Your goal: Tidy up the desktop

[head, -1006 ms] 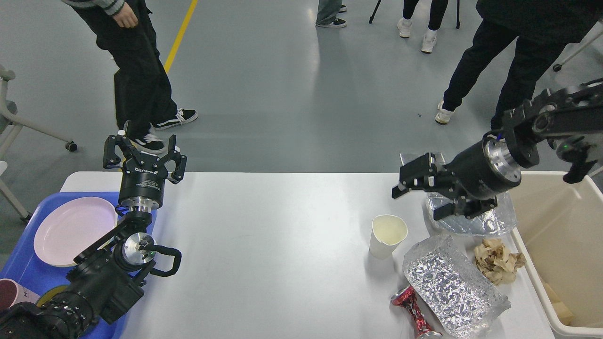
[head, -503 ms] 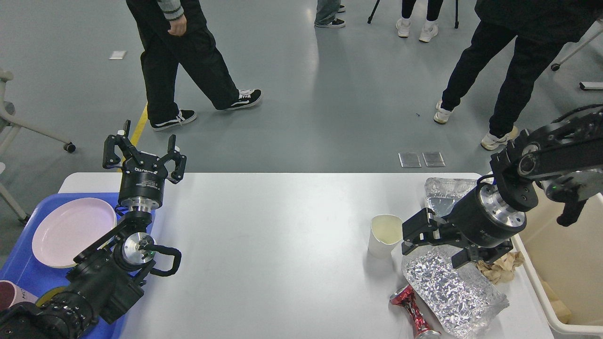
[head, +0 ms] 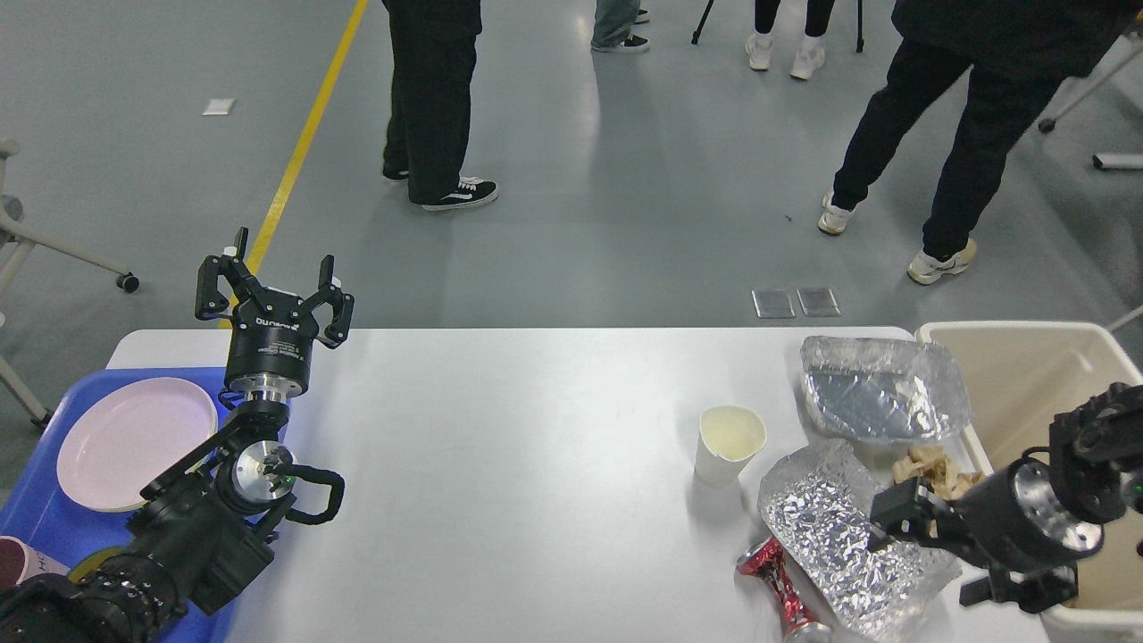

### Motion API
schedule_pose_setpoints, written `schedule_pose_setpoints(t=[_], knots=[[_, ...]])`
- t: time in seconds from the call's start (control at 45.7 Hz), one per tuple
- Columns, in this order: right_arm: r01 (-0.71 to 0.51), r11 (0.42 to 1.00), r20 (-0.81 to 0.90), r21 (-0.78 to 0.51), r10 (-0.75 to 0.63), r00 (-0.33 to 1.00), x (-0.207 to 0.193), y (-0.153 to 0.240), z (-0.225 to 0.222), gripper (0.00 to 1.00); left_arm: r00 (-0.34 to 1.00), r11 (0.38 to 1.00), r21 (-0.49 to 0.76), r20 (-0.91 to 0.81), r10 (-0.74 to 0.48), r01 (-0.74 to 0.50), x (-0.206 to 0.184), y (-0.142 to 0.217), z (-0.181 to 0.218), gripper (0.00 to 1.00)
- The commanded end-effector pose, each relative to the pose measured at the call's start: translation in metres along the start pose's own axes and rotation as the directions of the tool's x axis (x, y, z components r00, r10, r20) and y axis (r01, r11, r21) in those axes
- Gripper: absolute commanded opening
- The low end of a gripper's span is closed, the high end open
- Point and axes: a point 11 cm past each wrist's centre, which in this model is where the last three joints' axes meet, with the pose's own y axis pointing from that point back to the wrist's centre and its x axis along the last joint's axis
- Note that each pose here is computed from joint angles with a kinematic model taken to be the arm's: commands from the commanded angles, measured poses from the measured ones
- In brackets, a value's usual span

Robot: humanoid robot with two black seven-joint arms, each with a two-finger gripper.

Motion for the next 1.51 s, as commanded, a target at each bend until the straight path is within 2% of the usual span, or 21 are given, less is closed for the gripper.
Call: schedule_pose_setpoints(t=[0.0, 0.109, 0.328, 0.525, 0.656, 0.678, 0.722, 0.744, 0.809, 0.831, 0.875, 1.094, 1.487], knots=[[-0.053, 0.997, 0.113, -0.058, 0.059, 0.992, -0.015, -0.036, 0.048, 1.0, 1.0, 1.0, 0.0, -0.001, 0.0, 0.0, 0.0, 0.0, 0.0, 0.97], [-0.128, 0.986, 0.183, -0.103, 0.145, 0.972, -0.032, -0.073, 0.081, 1.0, 1.0, 1.0, -0.001, 0.0, 0.0, 0.0, 0.0, 0.0, 0.0, 0.97], [-0.163, 0.986, 0.333, -0.032, 0.164, 0.928, -0.057, -0.118, 0.09, 1.0, 1.0, 1.0, 0.0, -0.001, 0.0, 0.0, 0.0, 0.0, 0.0, 0.97], [-0.272, 0.961, 0.436, 0.053, 0.222, 0.872, -0.043, -0.14, 0.076, 1.0, 1.0, 1.0, 0.0, -0.001, 0.0, 0.0, 0.0, 0.0, 0.0, 0.97], [-0.285, 0.957, 0.468, 0.061, 0.225, 0.855, -0.043, -0.147, 0.078, 1.0, 1.0, 1.0, -0.001, 0.0, 0.0, 0.0, 0.0, 0.0, 0.0, 0.97], [-0.283, 0.957, 0.472, 0.065, 0.221, 0.854, -0.044, -0.148, 0.078, 0.98, 1.0, 1.0, 0.0, -0.001, 0.0, 0.0, 0.0, 0.0, 0.0, 0.97], [-0.284, 0.956, 0.477, 0.079, 0.214, 0.853, -0.047, -0.149, 0.077, 0.86, 1.0, 1.0, -0.002, 0.0, 0.0, 0.0, 0.0, 0.0, 0.0, 0.97], [-0.284, 0.955, 0.476, 0.088, 0.21, 0.854, -0.048, -0.149, 0.076, 0.76, 1.0, 1.0, -0.001, 0.0, 0.0, 0.0, 0.0, 0.0, 0.0, 0.97], [-0.274, 0.956, 0.472, 0.107, 0.194, 0.86, -0.052, -0.149, 0.072, 0.25, 1.0, 1.0, 0.001, -0.001, 0.0, 0.0, 0.0, 0.0, -0.001, 0.97], [-0.27, 0.957, 0.47, 0.109, 0.19, 0.862, -0.053, -0.15, 0.072, 0.15, 1.0, 1.0, -0.002, -0.001, 0.0, 0.0, 0.0, 0.0, 0.0, 0.97], [-0.262, 0.958, 0.469, 0.114, 0.181, 0.864, -0.056, -0.148, 0.07, 0.01, 1.0, 1.0, 0.0, -0.001, 0.0, 0.0, 0.0, 0.0, 0.0, 0.97], [-0.252, 0.959, 0.481, 0.133, 0.16, 0.862, -0.073, -0.129, 0.075, 0.0, 1.0, 1.0, 0.0, -0.001, 0.0, 0.0, 0.0, 0.0, 0.0, 0.97], [-0.354, 0.932, 0.526, 0.08, 0.262, 0.809, -0.054, -0.097, 0.109, 0.0, 1.0, 1.0, 0.0, -0.001, 0.0, 0.0, 0.0, 0.0, 0.0, 0.97]])
